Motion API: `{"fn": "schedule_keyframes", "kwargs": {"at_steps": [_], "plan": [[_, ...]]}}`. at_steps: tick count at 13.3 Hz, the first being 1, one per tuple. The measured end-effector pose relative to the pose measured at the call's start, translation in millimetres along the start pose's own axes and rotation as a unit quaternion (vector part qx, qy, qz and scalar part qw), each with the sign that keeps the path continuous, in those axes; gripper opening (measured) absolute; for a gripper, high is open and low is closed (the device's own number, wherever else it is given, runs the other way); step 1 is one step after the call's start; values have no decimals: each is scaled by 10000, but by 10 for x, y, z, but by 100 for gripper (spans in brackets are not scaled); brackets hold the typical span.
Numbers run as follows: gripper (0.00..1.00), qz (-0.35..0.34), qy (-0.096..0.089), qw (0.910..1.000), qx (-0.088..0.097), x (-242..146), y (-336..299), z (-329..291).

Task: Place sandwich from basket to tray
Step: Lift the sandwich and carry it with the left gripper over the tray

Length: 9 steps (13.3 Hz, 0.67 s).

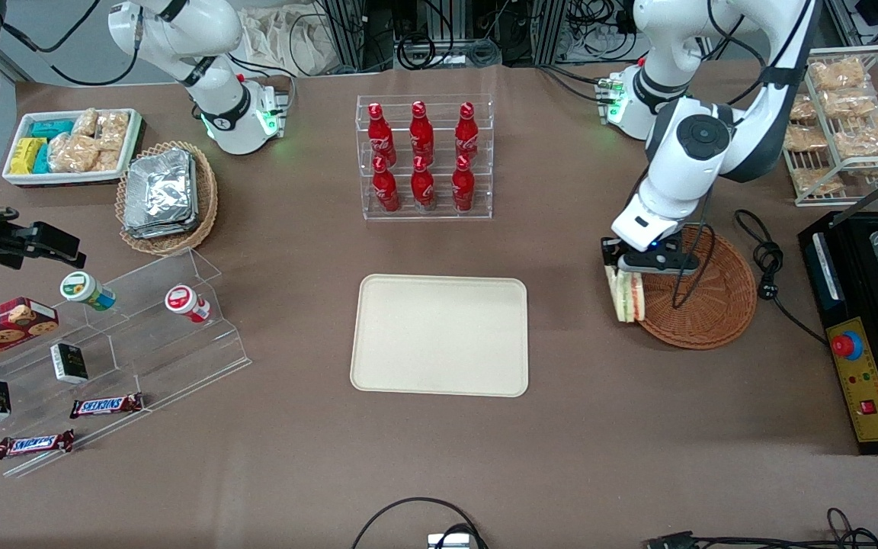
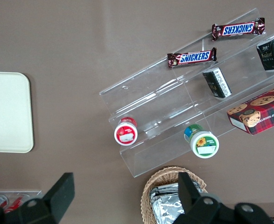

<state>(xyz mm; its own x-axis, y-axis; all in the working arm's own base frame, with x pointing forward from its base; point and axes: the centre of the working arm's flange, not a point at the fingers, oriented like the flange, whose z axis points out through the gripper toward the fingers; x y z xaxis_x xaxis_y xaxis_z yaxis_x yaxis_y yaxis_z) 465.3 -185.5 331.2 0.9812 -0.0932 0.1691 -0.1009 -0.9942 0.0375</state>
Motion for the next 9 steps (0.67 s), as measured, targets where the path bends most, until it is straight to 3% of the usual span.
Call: {"fn": "schedule_keyframes", "kwargs": {"at_steps": [3, 5, 9], "plan": [[33, 194, -38, 9993, -328, 162, 578, -8], [33, 290, -190, 9985, -433, 275, 925, 55], [35, 529, -280, 9965, -590, 434, 1334, 257]]}}
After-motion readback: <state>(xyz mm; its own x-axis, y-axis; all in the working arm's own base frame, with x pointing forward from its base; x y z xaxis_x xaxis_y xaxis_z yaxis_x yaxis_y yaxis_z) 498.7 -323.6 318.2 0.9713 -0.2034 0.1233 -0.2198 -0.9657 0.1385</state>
